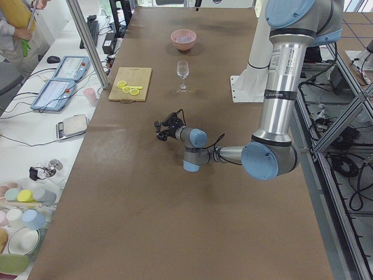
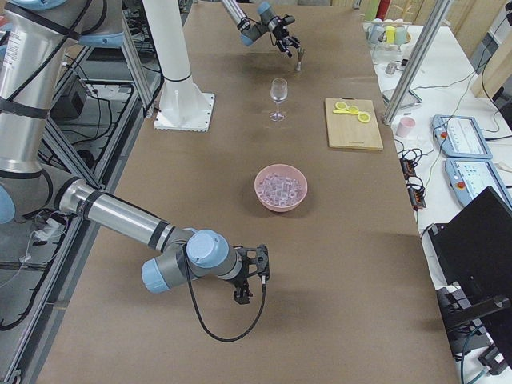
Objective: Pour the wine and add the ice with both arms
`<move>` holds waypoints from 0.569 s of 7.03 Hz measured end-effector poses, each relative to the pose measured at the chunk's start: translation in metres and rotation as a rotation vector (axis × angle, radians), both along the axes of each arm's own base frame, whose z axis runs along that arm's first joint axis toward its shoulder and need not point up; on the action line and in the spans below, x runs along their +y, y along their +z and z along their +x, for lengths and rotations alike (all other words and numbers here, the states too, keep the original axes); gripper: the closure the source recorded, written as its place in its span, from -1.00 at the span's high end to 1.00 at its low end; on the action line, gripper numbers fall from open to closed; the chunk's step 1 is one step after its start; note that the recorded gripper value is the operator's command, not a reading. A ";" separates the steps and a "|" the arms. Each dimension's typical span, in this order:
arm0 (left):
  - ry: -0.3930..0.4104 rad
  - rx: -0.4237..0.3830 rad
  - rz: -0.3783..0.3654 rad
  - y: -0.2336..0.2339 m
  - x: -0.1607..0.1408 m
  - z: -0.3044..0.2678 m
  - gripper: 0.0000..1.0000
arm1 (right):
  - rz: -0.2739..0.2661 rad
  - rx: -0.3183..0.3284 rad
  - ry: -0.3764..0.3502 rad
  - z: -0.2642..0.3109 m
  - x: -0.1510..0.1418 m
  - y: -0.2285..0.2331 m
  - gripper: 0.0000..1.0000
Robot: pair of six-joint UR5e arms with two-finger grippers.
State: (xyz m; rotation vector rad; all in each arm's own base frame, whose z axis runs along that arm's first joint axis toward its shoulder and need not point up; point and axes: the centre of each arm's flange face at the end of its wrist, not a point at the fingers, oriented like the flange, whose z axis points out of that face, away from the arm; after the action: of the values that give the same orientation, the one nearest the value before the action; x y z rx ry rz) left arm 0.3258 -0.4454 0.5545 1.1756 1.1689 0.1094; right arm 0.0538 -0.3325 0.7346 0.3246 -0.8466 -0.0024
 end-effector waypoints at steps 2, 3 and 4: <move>-0.025 0.001 -0.004 0.001 -0.002 0.002 0.94 | 0.005 0.000 0.000 0.000 -0.001 -0.002 1.00; -0.055 0.003 -0.007 0.002 -0.004 0.000 0.94 | 0.009 0.000 0.001 0.000 -0.001 -0.004 1.00; -0.099 0.004 -0.011 0.002 -0.006 -0.001 0.94 | 0.011 -0.001 0.002 0.000 -0.002 -0.005 1.00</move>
State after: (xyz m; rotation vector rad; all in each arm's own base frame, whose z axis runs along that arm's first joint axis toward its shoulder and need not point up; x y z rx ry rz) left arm 0.3250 -0.4516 0.5565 1.2215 1.1114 0.0257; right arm 0.0541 -0.3343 0.7293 0.3356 -0.8471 -0.0055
